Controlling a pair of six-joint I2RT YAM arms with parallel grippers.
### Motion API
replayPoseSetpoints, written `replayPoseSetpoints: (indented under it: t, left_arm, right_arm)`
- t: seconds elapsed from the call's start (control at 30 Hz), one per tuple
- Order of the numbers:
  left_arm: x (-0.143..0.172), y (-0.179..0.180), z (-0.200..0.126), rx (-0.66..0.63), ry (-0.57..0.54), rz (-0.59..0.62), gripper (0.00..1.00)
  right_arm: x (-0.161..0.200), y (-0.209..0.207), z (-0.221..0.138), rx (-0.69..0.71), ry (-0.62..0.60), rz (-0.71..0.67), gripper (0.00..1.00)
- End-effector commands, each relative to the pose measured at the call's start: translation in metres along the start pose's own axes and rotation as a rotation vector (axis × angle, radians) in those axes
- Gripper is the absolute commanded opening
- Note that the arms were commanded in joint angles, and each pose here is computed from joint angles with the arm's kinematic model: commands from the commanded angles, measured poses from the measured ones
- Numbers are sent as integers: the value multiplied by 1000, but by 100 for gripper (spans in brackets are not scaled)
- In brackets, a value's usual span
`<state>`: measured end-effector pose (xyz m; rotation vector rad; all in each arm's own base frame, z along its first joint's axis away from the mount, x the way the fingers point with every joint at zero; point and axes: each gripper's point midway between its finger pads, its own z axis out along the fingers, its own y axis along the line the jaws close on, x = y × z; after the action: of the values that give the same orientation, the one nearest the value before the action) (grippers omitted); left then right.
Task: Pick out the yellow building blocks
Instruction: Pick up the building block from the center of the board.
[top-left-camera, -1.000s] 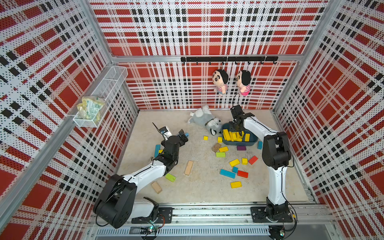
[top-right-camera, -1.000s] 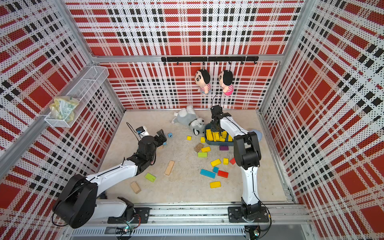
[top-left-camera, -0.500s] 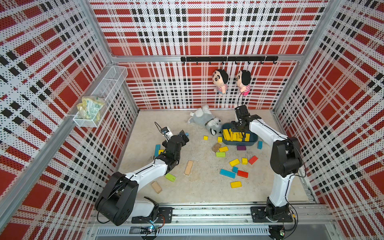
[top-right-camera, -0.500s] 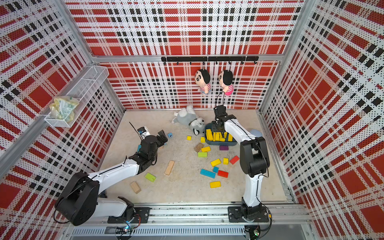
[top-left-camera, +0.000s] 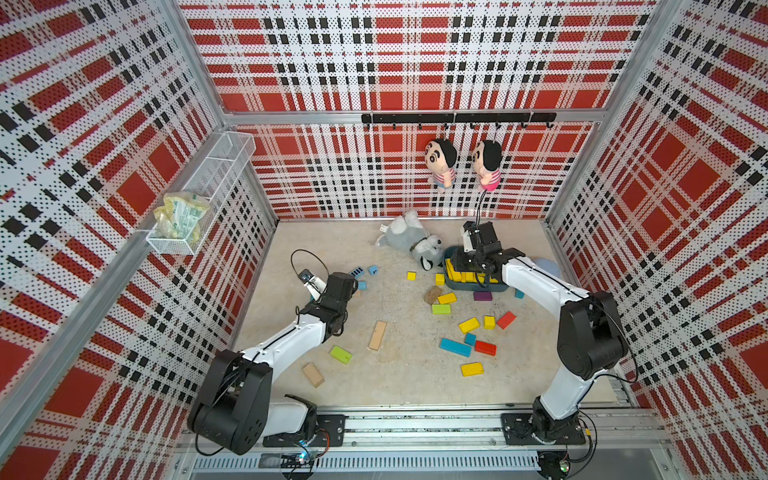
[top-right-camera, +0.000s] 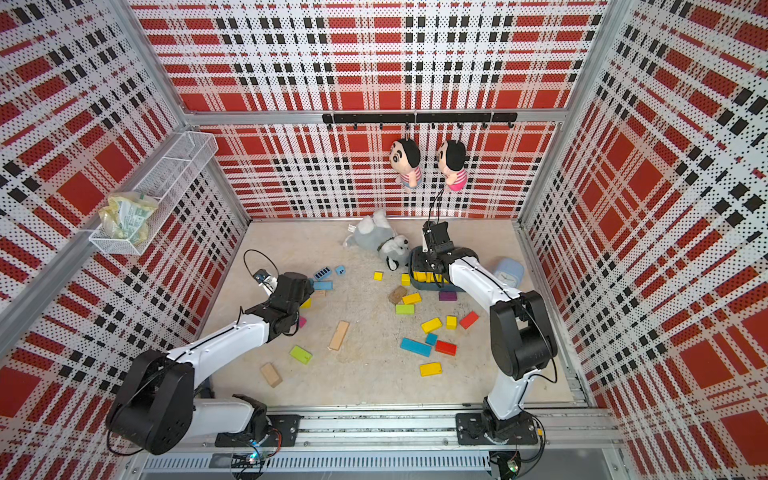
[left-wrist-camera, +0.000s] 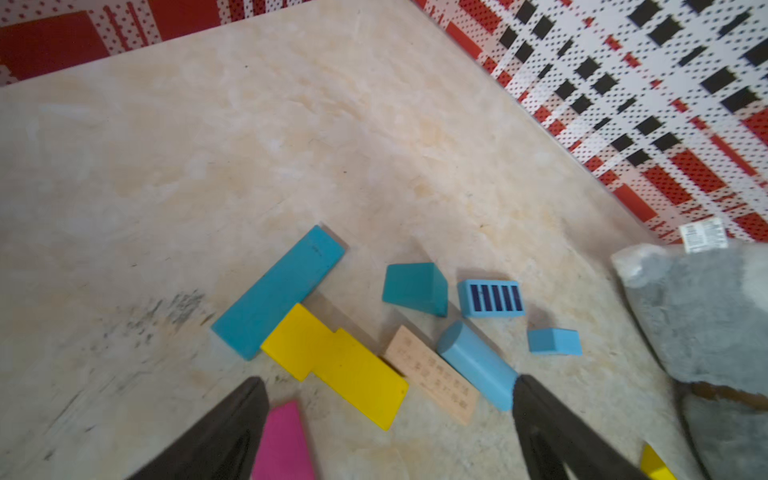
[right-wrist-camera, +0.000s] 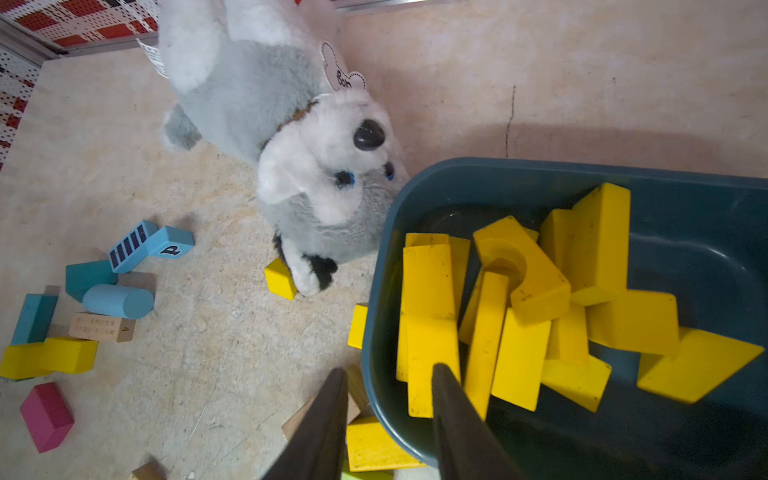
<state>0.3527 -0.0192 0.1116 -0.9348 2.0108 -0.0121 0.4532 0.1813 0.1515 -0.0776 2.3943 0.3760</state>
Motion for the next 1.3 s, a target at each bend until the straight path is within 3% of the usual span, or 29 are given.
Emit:
replayPoseSetpoints:
  t: [0.0, 0.13, 0.37, 0.77, 1.27]
  left_arm:
    - [7, 11, 5, -7, 103, 29, 92]
    - [-2, 40, 16, -86, 125, -88, 91]
    - [-5, 48, 24, -134, 155, -285, 86]
    - [0, 53, 39, -315, 202, -371, 72]
    - [13, 40, 59, -385, 285, -418, 70]
  right_arm:
    - [-17, 4, -10, -6, -55, 2, 37]
    - [-14, 3, -7, -3, -44, 1, 37]
    - [-10, 3, -5, 5, -33, 8, 36]
    - [-9, 7, 0, 3, -24, 13, 36]
    - [-15, 9, 1, 12, -37, 8, 36]
